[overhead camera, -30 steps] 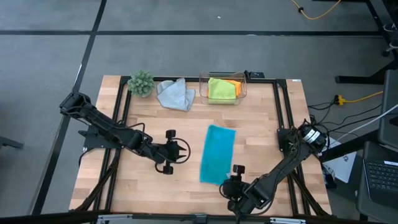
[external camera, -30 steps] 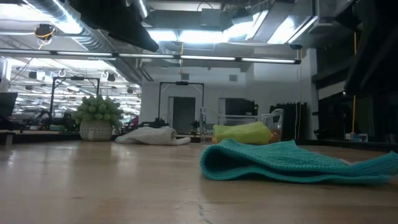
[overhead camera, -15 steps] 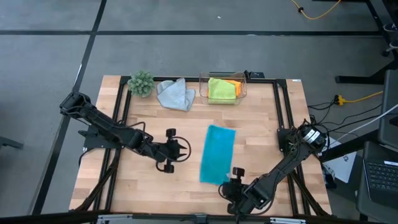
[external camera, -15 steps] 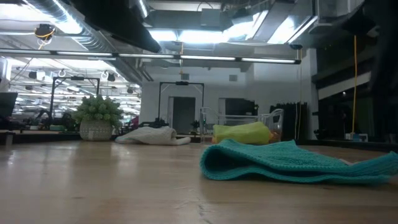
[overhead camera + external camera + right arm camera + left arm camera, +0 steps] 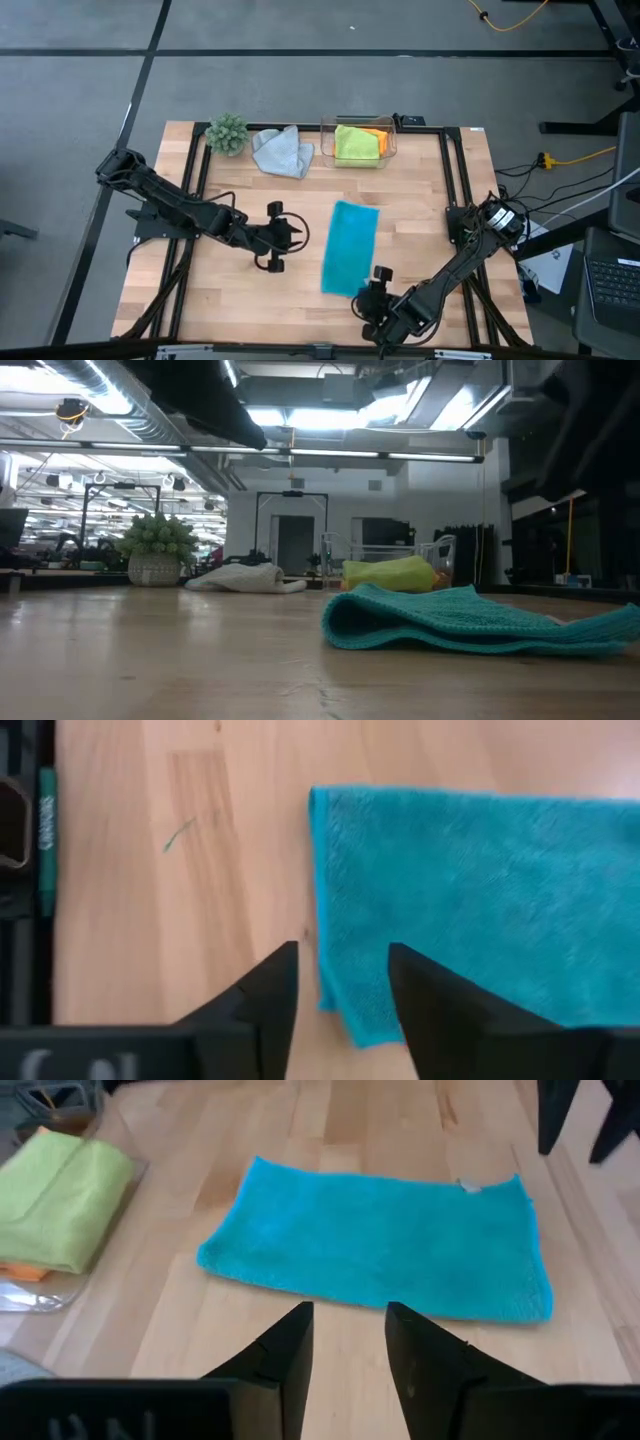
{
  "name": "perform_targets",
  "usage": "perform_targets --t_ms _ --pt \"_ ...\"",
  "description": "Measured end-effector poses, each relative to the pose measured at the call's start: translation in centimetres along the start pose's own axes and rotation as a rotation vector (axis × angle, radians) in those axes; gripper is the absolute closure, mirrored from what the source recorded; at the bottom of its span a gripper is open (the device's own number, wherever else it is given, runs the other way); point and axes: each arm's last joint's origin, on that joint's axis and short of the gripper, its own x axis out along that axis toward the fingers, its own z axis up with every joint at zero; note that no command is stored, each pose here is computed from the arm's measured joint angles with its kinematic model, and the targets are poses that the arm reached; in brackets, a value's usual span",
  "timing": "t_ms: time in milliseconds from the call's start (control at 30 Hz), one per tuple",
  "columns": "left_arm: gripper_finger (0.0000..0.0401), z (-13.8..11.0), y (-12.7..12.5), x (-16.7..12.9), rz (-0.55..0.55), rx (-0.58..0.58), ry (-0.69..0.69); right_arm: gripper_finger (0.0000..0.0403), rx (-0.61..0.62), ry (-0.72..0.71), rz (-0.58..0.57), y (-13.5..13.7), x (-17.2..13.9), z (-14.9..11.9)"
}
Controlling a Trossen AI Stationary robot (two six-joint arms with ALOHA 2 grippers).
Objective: Fold microfiber towels
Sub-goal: Fold the blue microfiber cloth
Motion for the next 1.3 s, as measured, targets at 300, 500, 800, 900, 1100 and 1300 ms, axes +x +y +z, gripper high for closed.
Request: perform_targets --t_ms 300,500,800,900,1100,1300 --pt "0.0234 1.1 -0.3 0.1 -0.029 -0.028 -0.110 0.0178 0.002 -0.026 -0.025 -0.2 0.1 0.2" --pt "0.0230 1.2 -0.4 0.1 -0.032 -0.027 -0.111 0.0176 0.001 -0.025 -0.023 -0.2 0.1 0.2" --pt "0.0230 1.1 -3.9 4.5 -0.334 0.136 -0.302 0.0176 0.002 -0.022 -0.021 -0.2 0.1 0.2" --pt "0.0230 -0.3 -4.7 6.5 -0.334 0.223 -0.272 0.0176 0.003 0.006 0.002 -0.1 0.1 0.1" --pt "0.0230 -2.9 -6.8 9.2 -0.282 0.259 -0.144 0.0176 0.002 0.031 0.022 0.0 0.1 0.0" --pt "0.0230 -2.6 -9.3 10.9 -0.246 0.407 0.018 0.0176 0.008 0.031 0.022 0.0 0.1 0.0"
